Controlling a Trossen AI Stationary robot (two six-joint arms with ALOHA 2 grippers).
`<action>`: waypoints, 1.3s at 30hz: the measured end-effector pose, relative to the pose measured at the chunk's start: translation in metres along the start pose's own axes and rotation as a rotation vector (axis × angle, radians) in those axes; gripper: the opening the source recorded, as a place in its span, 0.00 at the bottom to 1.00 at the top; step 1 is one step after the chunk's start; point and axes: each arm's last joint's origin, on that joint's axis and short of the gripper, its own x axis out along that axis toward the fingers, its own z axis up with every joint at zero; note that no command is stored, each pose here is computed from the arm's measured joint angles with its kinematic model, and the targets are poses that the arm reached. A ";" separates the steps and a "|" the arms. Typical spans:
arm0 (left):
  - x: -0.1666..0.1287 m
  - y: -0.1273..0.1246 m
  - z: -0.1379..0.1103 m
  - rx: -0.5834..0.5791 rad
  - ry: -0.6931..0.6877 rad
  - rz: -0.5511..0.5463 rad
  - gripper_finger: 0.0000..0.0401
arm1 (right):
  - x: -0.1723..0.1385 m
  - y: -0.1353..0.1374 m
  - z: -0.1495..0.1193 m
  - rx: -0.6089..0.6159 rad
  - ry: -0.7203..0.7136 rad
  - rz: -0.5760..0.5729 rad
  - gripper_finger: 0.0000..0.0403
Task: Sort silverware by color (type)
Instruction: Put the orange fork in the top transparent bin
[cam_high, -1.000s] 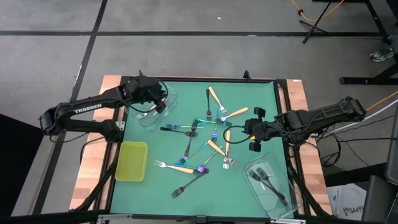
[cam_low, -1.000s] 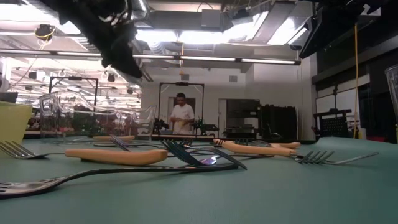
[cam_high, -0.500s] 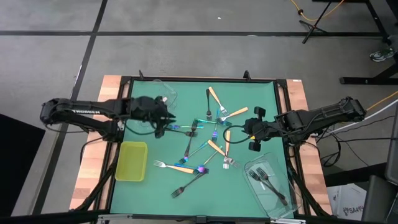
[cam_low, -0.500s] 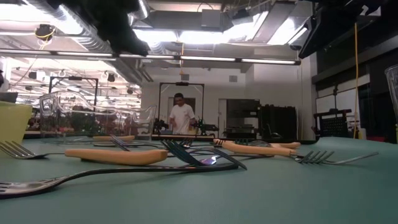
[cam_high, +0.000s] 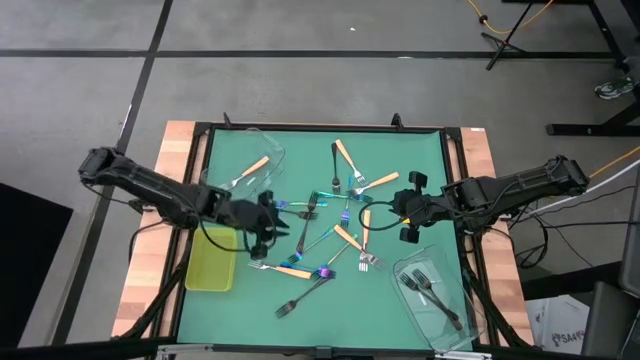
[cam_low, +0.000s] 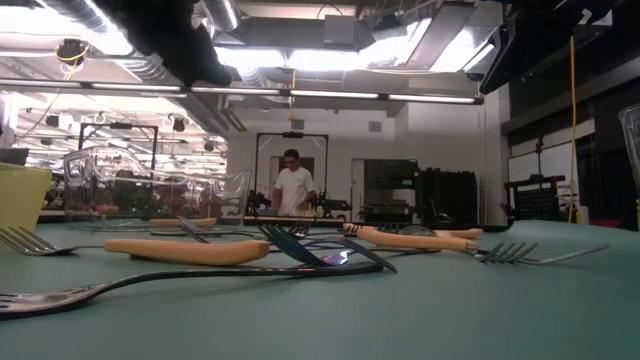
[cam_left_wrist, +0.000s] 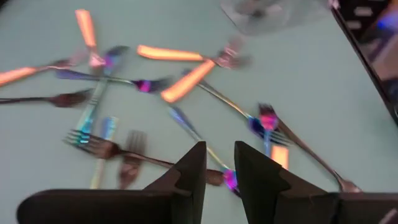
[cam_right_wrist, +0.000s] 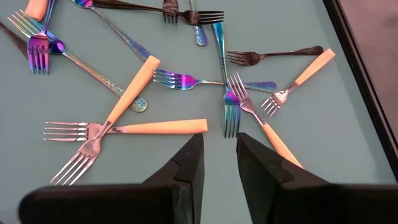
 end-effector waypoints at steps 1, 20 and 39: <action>0.005 -0.005 -0.003 0.013 0.020 -0.009 0.19 | 0.000 0.000 0.000 0.000 0.000 0.000 0.21; 0.054 -0.056 -0.056 0.033 0.330 -0.097 0.19 | 0.000 0.000 0.000 0.000 0.000 0.000 0.21; 0.075 -0.066 -0.082 0.080 0.449 -0.052 0.19 | 0.000 0.000 0.000 0.000 0.000 -0.001 0.21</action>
